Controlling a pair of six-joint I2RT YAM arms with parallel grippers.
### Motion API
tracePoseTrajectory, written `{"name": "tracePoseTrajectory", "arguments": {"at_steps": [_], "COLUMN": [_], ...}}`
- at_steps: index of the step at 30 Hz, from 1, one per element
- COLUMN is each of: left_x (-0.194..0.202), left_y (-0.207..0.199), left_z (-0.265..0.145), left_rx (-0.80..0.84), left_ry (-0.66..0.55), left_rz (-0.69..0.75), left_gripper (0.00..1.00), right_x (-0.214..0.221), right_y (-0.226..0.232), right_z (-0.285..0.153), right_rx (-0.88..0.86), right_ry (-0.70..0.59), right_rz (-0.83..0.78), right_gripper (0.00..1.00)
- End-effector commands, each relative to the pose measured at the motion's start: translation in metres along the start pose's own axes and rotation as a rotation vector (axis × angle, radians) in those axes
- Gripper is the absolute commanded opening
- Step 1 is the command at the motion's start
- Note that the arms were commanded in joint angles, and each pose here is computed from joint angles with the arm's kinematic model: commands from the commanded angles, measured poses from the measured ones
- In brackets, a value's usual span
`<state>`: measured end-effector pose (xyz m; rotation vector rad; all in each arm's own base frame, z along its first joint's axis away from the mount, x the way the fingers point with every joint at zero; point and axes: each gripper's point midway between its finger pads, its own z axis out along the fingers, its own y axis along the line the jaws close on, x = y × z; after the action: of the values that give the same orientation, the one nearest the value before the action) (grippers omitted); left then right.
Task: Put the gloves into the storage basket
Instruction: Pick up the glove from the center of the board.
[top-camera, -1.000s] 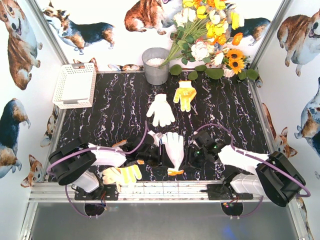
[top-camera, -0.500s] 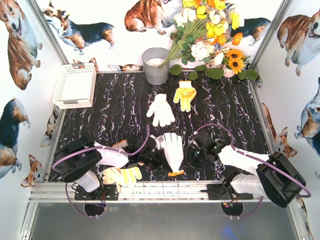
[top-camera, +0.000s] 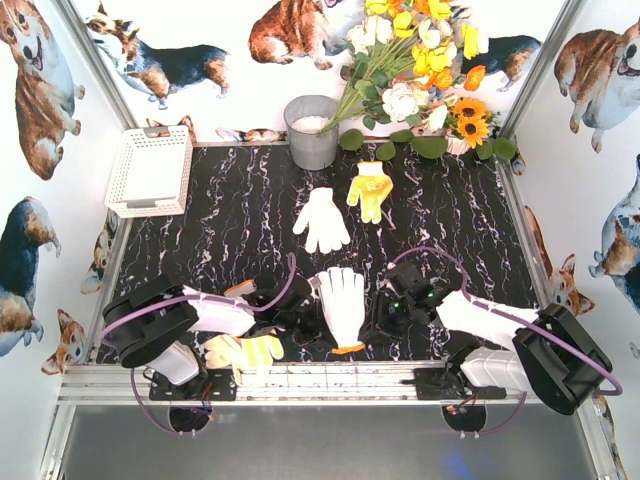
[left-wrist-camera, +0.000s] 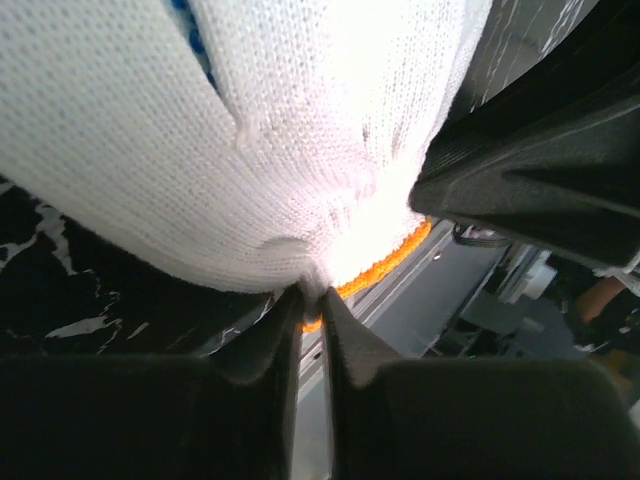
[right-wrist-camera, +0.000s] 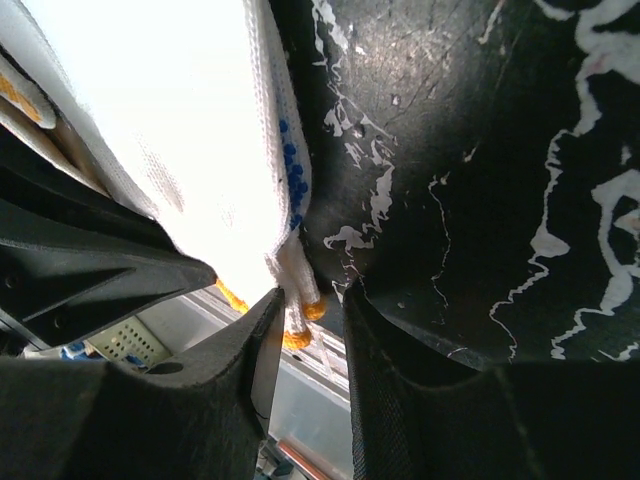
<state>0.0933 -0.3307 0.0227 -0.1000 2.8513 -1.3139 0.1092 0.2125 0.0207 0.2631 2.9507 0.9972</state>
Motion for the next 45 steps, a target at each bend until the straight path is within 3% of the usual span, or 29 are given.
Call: {"name": "tracePoseTrajectory", "arguments": {"at_steps": [1,3,5,9,13,22,31,38,45], "left_x": [0.001,-0.002,-0.006,-0.022,-0.04,-0.064,-0.081,-0.074,-0.061], "left_y": [0.007,0.006,0.004,0.002,0.001,-0.027,-0.052,-0.024,0.01], "left_z": [-0.004,-0.007,-0.011,-0.028,-0.047,-0.056,-0.028,-0.014,-0.017], "left_rx": [-0.055,-0.068,-0.086,-0.163,-0.224,-0.209,-0.118,-0.15,-0.227], "left_ry": [-0.006,-0.025,-0.05,-0.143,-0.25,-0.342,-0.327,-0.242,-0.188], "left_rz": [0.012,0.02,0.034,0.088,0.138,0.258,0.32,0.278,0.229], "left_gripper": [0.18,0.4,0.5,0.65,0.71,0.71,0.38,0.27,0.28], "right_x": [-0.008,-0.011,-0.016,-0.034,-0.056,-0.081,-0.084,-0.09,-0.103], "right_y": [0.0,0.006,0.014,0.029,0.033,0.046,0.04,0.024,0.022], "right_z": [-0.004,-0.01,-0.018,-0.034,-0.039,-0.025,-0.009,0.0,0.008], "right_rx": [0.018,0.009,-0.001,-0.006,-0.02,-0.12,-0.128,-0.054,-0.022], "right_ry": [-0.052,-0.07,-0.103,-0.198,-0.273,-0.243,-0.23,-0.242,-0.253], "right_rz": [-0.026,-0.035,-0.048,-0.075,-0.083,-0.022,0.008,-0.007,-0.011], "right_gripper": [0.35,0.39,0.43,0.49,0.52,0.48,0.36,0.33,0.33]}}
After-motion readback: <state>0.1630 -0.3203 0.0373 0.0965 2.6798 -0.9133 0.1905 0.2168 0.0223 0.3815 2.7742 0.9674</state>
